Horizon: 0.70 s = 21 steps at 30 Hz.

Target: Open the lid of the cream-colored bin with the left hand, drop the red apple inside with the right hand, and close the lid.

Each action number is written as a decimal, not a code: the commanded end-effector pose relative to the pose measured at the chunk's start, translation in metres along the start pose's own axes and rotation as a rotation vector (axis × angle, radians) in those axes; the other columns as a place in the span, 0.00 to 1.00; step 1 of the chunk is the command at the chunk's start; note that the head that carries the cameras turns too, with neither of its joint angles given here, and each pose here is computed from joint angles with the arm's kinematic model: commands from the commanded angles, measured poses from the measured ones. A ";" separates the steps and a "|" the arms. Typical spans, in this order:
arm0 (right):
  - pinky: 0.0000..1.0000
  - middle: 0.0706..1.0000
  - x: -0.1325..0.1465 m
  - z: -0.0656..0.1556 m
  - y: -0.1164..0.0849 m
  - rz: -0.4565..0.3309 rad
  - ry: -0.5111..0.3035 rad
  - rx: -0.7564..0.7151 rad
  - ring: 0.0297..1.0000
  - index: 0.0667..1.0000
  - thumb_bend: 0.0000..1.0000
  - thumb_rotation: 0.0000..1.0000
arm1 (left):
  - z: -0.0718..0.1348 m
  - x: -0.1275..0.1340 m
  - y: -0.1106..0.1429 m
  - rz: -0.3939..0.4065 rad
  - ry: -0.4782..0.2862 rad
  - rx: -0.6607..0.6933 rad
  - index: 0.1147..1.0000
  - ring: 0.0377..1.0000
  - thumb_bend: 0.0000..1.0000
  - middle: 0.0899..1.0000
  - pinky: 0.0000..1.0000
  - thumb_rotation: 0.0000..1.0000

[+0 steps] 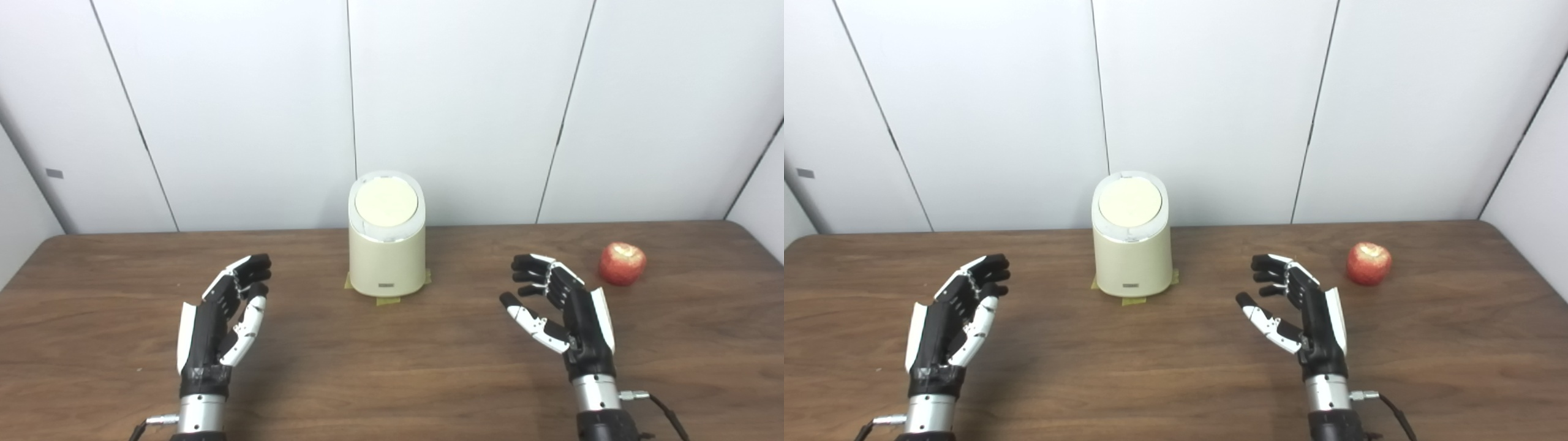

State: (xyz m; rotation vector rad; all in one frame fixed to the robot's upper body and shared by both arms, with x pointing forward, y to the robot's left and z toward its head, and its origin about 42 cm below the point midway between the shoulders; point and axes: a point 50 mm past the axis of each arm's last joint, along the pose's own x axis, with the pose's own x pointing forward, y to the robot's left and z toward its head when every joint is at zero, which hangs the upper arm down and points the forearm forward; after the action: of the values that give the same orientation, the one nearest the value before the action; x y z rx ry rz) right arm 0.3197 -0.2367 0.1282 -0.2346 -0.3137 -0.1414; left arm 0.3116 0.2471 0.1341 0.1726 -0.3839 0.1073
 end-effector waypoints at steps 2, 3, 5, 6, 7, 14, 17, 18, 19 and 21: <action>0.57 0.66 0.005 0.006 0.000 -0.003 -0.041 0.009 0.65 0.65 0.26 0.19 | -0.013 -0.015 0.001 -0.017 0.043 0.035 0.72 0.74 0.25 0.74 0.69 0.43; 0.57 0.66 0.005 0.006 -0.001 -0.002 -0.043 0.006 0.65 0.65 0.26 0.19 | -0.012 -0.015 0.001 -0.017 0.043 0.034 0.72 0.74 0.25 0.74 0.69 0.44; 0.56 0.65 0.005 0.007 -0.001 -0.001 -0.042 0.007 0.64 0.64 0.26 0.19 | -0.012 -0.016 0.001 -0.016 0.043 0.033 0.72 0.74 0.25 0.74 0.69 0.44; 0.57 0.65 0.005 0.007 -0.001 -0.002 -0.041 0.007 0.64 0.64 0.27 0.21 | -0.012 -0.016 0.001 -0.015 0.043 0.035 0.72 0.74 0.26 0.74 0.69 0.44; 0.56 0.65 0.004 0.007 -0.001 -0.003 -0.040 0.006 0.64 0.64 0.27 0.22 | -0.012 -0.016 0.001 -0.015 0.042 0.036 0.72 0.74 0.26 0.74 0.68 0.44; 0.57 0.66 0.005 0.007 0.000 -0.005 -0.046 0.015 0.65 0.65 0.26 0.22 | -0.013 -0.015 0.002 -0.015 0.043 0.040 0.72 0.74 0.26 0.74 0.68 0.46; 0.56 0.66 0.005 0.007 0.001 -0.009 -0.040 0.019 0.64 0.65 0.26 0.22 | -0.013 -0.014 0.003 -0.016 0.040 0.037 0.72 0.74 0.26 0.74 0.69 0.46; 0.56 0.66 0.005 0.006 0.001 -0.011 -0.037 0.021 0.64 0.65 0.26 0.21 | -0.014 -0.014 0.003 -0.017 0.040 0.034 0.72 0.74 0.26 0.75 0.69 0.46; 0.56 0.66 0.005 0.006 0.001 -0.011 -0.037 0.018 0.64 0.65 0.27 0.20 | -0.013 -0.012 0.004 -0.012 0.037 0.024 0.72 0.74 0.26 0.75 0.69 0.46; 0.56 0.65 0.006 0.005 0.002 -0.012 -0.037 0.010 0.64 0.64 0.26 0.19 | -0.013 -0.009 0.004 -0.006 0.035 0.014 0.73 0.75 0.27 0.75 0.70 0.45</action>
State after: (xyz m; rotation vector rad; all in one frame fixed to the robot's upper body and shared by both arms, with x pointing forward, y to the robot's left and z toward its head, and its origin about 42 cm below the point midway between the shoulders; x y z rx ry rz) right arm 0.3197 -0.2365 0.1282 -0.2344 -0.3137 -0.1417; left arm 0.3122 0.2482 0.1344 0.1669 -0.3840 0.1085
